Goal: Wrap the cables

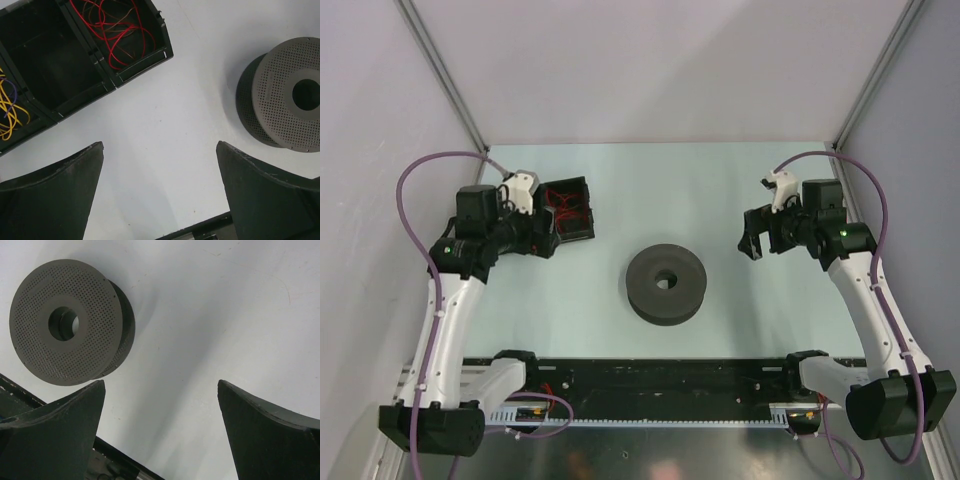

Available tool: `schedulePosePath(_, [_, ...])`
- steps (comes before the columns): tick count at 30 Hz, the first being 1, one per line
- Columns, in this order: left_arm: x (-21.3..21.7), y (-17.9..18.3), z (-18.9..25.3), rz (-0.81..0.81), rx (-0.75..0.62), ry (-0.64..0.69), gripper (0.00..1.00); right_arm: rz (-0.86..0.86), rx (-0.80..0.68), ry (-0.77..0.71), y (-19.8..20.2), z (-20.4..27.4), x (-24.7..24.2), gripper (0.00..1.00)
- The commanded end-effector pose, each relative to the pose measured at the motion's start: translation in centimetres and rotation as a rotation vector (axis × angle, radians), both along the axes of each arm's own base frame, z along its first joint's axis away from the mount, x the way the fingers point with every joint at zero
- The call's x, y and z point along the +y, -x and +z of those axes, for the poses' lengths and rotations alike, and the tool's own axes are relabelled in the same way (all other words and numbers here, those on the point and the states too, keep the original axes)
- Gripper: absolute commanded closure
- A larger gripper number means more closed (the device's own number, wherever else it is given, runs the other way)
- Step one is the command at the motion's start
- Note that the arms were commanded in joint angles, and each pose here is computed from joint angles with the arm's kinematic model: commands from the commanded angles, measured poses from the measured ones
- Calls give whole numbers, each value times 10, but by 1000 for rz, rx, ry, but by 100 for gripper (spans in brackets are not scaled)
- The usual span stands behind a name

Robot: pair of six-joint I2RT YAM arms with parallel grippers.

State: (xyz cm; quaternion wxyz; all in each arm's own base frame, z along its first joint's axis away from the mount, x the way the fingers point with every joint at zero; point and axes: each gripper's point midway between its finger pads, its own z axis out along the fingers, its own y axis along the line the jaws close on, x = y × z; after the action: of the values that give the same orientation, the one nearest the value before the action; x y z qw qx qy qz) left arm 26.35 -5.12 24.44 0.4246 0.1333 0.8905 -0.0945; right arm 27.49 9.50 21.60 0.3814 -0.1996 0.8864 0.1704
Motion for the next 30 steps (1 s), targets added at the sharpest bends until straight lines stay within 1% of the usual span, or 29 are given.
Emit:
schedulePosePath(1, [-9, -10, 10, -100, -12, -8, 1, 18, -134, -13, -14, 32, 6, 1])
schedulePosePath(5, [-9, -36, 2, -189, 15, -73, 0, -24, -242, -30, -39, 52, 6, 1])
schedulePosePath(8, [-8, -62, -3, -271, 18, -139, 1, -48, -336, -39, -60, 68, 6, 1])
schedulePosePath(11, [-8, -90, -14, -370, 22, -207, 2, 15, -421, -60, -73, 82, 16, 1])
schedulePosePath(13, [-8, -105, -21, -430, 21, -248, 4, 66, -463, -85, -77, 90, 27, 1])
schedulePosePath(17, [-2, -136, -40, -512, 31, -332, 11, 145, -530, -95, -84, 98, 53, 1])
schedulePosePath(20, [2, -155, -54, -554, 47, -378, 16, 199, -551, -85, -85, 96, 74, 1])
schedulePosePath(22, [5, -167, -64, -556, 67, -395, 21, 233, -543, -89, -84, 91, 88, 1])
schedulePosePath(24, [7, -174, -77, -569, 91, -411, 28, 248, -520, -107, -83, 86, 96, 1])
schedulePosePath(27, [10, -179, -98, -590, 135, -425, 40, 257, -481, -130, -84, 77, 102, 1])
schedulePosePath(30, [11, -181, -120, -597, 188, -421, 47, 265, -462, -140, -86, 72, 106, 1])
